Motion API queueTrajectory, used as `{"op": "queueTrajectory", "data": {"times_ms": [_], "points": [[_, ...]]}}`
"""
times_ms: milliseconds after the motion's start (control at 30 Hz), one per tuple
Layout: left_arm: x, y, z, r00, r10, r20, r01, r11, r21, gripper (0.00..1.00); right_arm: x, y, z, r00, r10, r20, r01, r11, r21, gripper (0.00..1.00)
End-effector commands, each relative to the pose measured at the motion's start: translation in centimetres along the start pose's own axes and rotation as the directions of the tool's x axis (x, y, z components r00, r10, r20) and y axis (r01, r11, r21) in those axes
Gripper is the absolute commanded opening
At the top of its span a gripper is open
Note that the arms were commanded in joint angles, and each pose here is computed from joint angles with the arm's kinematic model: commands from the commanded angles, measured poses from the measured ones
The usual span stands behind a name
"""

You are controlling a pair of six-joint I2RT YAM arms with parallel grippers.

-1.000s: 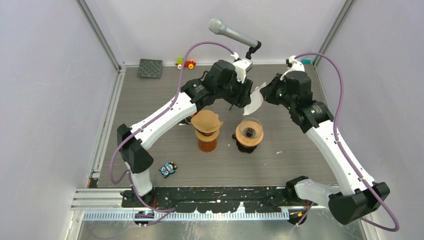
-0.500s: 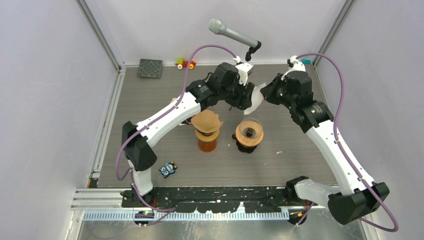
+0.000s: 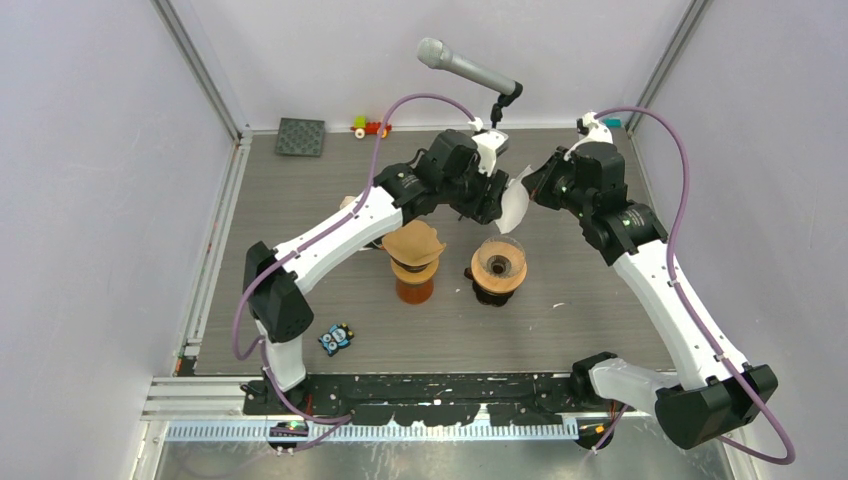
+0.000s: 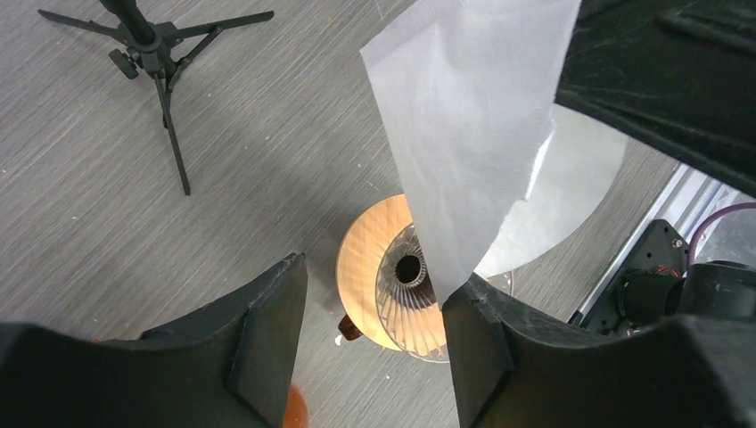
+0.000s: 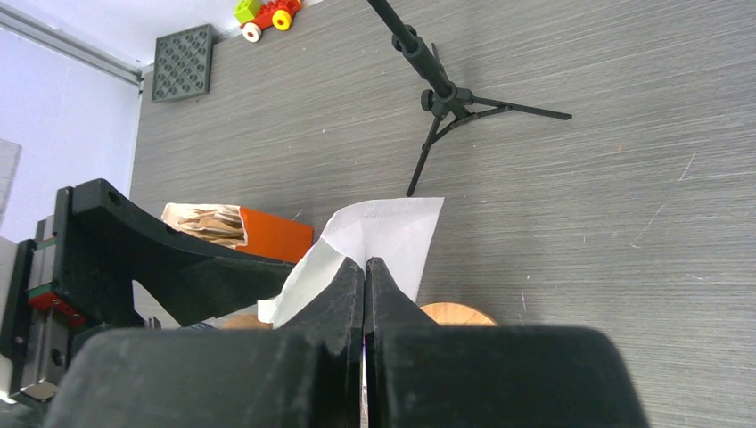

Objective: Place the coffee filter in the dripper
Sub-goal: Place the coffee filter in the coffee dripper.

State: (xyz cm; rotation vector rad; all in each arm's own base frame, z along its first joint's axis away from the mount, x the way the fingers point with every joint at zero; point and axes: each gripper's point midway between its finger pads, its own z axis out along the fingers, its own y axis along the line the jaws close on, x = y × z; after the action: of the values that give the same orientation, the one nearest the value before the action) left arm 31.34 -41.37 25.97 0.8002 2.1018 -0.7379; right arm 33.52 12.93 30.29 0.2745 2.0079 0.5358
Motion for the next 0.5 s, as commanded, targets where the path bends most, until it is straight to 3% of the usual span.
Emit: {"op": "queueTrajectory", "data": {"times_ms": [0,467], "points": [[-2.1,-1.0,-1.9,0.996,0.04,0.083,-0.042,0.999,0.029,0.59,-1.6,1.0,-0.5,0.998,0.028,0.059,-0.026,0.999,-0.047,0.0],[-4.0,-1.7,-3.8,0.987,0.074,0.143,-0.081,0.996,0.043,0.65,-1.2,0.4,0.3,0.997,0.057,0.043,-0.056,0.998,-0.032,0.0]]}}
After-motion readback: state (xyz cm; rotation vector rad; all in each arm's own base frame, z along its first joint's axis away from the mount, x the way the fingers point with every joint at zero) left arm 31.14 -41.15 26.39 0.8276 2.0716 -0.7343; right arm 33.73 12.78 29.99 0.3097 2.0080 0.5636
